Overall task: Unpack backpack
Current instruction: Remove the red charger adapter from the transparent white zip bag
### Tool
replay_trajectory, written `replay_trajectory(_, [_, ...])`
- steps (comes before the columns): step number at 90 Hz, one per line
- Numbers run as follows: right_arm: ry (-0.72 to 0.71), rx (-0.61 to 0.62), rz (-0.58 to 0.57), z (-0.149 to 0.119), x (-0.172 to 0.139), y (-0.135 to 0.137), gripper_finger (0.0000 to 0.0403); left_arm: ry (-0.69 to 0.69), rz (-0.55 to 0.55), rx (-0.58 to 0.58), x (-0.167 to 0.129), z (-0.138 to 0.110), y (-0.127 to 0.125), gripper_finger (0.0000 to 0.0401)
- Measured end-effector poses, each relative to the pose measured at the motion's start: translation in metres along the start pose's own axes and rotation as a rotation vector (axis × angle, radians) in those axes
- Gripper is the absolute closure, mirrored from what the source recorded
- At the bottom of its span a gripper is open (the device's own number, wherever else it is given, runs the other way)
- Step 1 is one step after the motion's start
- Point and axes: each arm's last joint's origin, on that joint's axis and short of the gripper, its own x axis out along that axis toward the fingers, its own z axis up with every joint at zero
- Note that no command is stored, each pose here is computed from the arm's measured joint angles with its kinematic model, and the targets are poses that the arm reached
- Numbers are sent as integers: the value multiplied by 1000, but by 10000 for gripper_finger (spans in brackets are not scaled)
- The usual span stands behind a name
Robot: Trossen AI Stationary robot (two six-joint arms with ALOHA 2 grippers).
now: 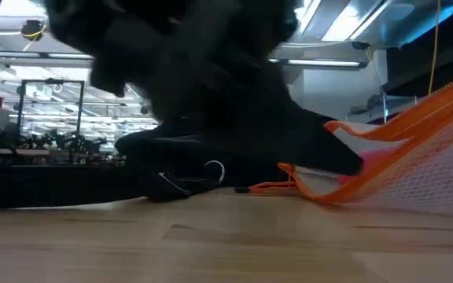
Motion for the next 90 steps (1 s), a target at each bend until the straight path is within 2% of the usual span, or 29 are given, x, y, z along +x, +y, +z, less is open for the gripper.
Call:
replay_trajectory(14, [0,2,2,0,0,0,403,9,9,-2,0,11,6,350])
replay_trajectory(23, [0,2,2,0,0,0,403,52,-3,79,-1,8,6,349])
replay_trajectory(32, [0,1,1,0,0,0,403,81,33,120,-1,6,9,339])
replay_trajectory(46, [0,2,2,0,0,0,403,70,89,105,-1,7,18,311])
replay_trajectory(60, [0,-2,-1,0,0,0,403,50,95,103,-1,9,21,280])
replay_trajectory(90, [-5,-2,-1,0,0,0,403,-23,135,9,0,16,39,234])
